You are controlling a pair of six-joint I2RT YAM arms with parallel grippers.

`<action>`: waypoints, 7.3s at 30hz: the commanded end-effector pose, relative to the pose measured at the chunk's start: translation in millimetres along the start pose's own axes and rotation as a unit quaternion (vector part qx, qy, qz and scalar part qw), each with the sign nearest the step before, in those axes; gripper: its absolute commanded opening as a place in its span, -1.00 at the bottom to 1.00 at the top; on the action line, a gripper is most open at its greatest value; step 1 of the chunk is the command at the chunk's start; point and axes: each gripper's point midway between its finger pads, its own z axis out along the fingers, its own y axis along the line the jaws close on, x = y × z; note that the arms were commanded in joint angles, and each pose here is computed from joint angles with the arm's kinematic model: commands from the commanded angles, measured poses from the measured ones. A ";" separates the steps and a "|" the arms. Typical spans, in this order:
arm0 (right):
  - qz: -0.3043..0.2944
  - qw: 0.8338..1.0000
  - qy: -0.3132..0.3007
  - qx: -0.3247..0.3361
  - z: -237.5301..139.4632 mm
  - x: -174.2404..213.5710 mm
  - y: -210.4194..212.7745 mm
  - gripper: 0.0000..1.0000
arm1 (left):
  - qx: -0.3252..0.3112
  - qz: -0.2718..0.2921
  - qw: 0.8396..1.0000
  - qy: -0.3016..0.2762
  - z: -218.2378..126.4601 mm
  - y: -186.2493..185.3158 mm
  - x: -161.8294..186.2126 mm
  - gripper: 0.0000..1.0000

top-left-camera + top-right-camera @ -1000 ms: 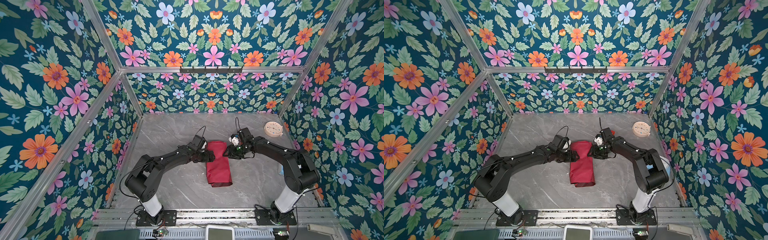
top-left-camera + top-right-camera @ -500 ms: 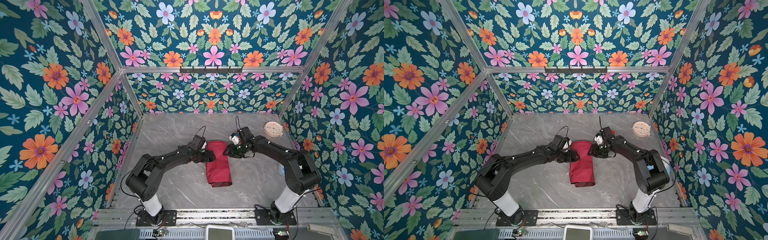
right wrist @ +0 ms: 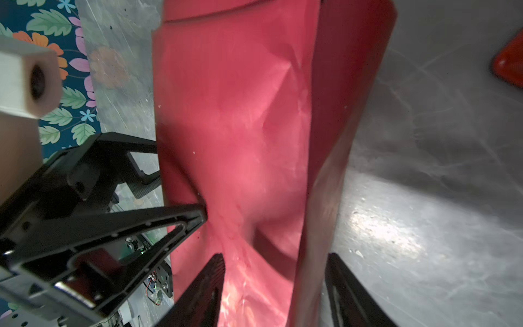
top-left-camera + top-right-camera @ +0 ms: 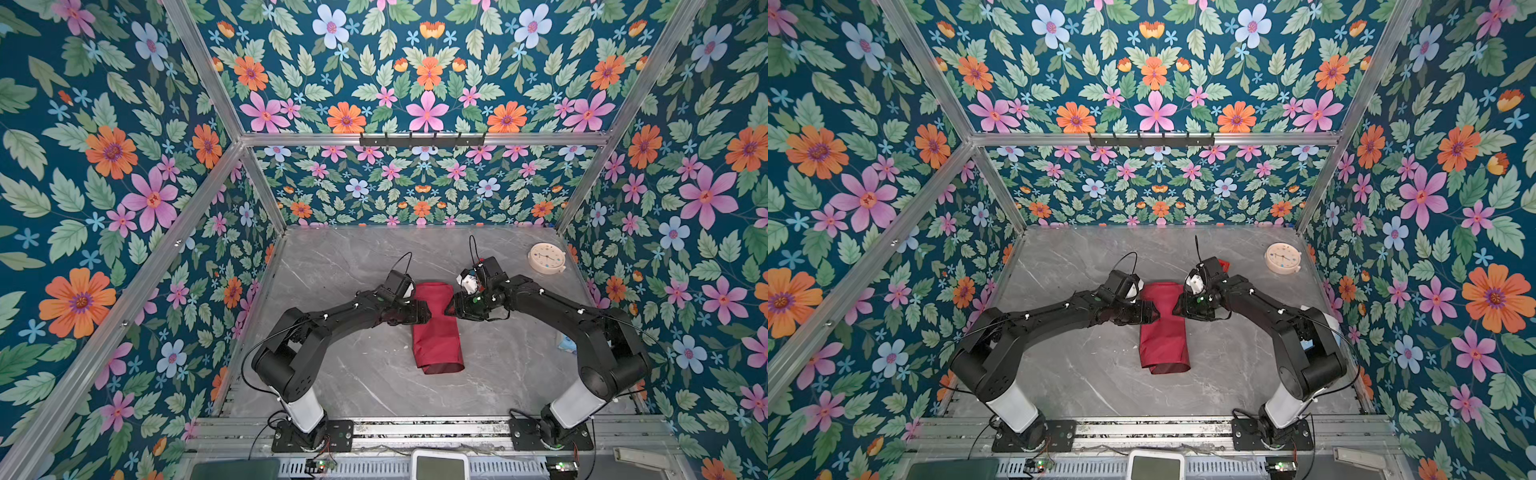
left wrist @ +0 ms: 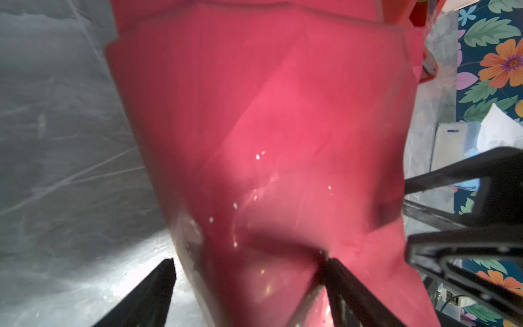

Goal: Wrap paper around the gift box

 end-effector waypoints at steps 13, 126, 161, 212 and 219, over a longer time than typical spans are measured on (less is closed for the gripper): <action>0.007 0.999 -0.001 -0.046 22.0 -14.1 30.8 0.00 | -0.092 -0.014 0.996 0.005 -7.2 51.2 7.8 0.61; 0.231 0.958 -0.136 -0.097 -22.2 -104.9 -122.7 -0.42 | -0.120 -0.004 0.993 0.003 -10.4 66.0 2.5 0.45; 0.231 0.931 -0.176 -0.221 -56.3 -121.7 -77.3 -1.00 | -0.122 -0.003 0.993 0.005 -10.1 67.9 5.0 0.45; 0.248 0.938 -0.134 -0.199 -26.2 -65.2 -74.0 -1.00 | -0.120 -0.002 0.993 0.007 -7.7 68.4 6.5 0.45; 0.254 0.940 -0.132 -0.185 -18.6 -61.0 -83.0 -1.00 | -0.121 -0.002 0.993 0.008 -7.5 69.4 7.6 0.45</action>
